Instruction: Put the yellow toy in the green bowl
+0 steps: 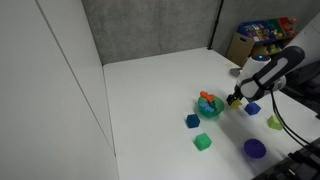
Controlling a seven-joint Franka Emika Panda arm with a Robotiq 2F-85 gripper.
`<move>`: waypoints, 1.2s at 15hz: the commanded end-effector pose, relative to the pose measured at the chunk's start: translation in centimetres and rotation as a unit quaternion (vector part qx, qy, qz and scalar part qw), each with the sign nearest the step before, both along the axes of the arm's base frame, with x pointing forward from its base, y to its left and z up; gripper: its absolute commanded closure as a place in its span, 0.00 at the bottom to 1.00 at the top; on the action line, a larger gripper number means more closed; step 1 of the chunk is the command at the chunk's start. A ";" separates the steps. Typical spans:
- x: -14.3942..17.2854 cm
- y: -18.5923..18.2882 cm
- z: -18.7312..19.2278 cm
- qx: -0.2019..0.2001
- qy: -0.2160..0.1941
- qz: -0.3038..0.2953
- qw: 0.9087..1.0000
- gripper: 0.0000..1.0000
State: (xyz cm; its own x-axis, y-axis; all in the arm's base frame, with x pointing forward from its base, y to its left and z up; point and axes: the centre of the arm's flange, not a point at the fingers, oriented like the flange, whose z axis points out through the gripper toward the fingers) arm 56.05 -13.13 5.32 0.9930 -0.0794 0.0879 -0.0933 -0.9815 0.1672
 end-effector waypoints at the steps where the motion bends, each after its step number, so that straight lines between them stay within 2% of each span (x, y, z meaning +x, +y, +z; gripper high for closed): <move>1: 0.9 0.2 -0.2 -0.032 -0.006 0.008 0.999 0.44; 5: 1.5 0.3 2.0 -0.040 -0.006 0.004 0.999 0.74; 9: 2.6 1.7 6.5 -0.045 -0.025 0.000 0.999 0.83; 14: 3.5 5.3 13.0 -0.034 -0.055 0.007 0.998 0.85; 18: 2.5 8.3 16.4 -0.013 -0.049 0.021 0.998 0.85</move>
